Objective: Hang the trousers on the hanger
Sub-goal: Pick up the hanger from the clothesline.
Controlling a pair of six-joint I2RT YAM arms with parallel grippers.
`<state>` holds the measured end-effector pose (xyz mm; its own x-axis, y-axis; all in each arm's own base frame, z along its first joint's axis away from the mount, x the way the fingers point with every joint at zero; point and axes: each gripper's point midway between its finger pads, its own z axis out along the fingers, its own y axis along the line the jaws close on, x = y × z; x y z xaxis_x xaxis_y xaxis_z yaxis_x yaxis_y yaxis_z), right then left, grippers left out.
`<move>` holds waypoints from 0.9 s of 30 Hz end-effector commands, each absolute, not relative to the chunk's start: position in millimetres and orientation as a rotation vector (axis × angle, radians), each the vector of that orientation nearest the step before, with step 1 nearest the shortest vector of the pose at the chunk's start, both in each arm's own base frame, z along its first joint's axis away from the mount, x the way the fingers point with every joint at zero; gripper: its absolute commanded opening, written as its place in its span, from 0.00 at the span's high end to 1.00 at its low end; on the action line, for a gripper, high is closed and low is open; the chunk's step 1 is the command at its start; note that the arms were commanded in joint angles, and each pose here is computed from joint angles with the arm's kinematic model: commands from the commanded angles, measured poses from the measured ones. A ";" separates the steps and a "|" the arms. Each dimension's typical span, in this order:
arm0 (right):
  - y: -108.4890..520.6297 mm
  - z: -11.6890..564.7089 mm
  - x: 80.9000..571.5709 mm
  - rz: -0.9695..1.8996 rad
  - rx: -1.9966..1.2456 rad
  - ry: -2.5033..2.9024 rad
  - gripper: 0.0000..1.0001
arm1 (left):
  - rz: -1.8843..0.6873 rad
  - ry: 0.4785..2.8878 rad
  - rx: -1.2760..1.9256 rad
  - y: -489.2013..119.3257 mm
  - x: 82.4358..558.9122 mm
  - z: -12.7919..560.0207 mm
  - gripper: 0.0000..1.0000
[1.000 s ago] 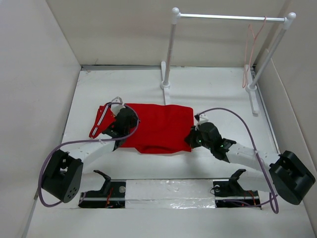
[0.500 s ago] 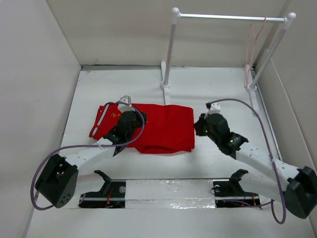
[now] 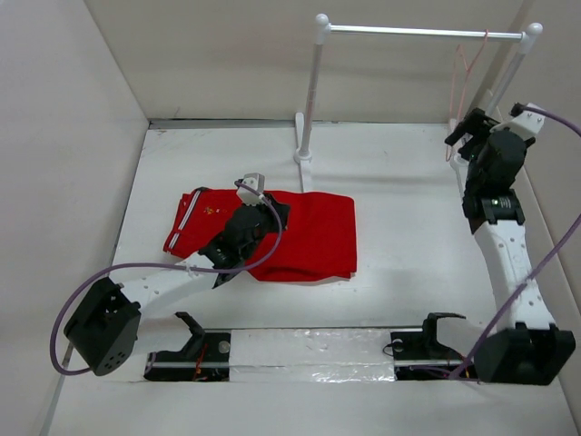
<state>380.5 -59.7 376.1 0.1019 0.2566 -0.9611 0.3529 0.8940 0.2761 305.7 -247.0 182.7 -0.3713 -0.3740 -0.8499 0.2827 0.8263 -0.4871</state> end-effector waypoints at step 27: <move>-71.5 372.2 461.2 -0.011 0.387 1.551 1.00 | -0.801 1.796 -0.002 -270.0 304.2 194.6 0.57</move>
<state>474.5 -74.3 308.8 -0.1331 0.2827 -0.9499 0.2735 0.9317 0.2390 300.1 -261.0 172.2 -0.4208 -0.3384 -0.8417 0.3348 0.8044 -0.4908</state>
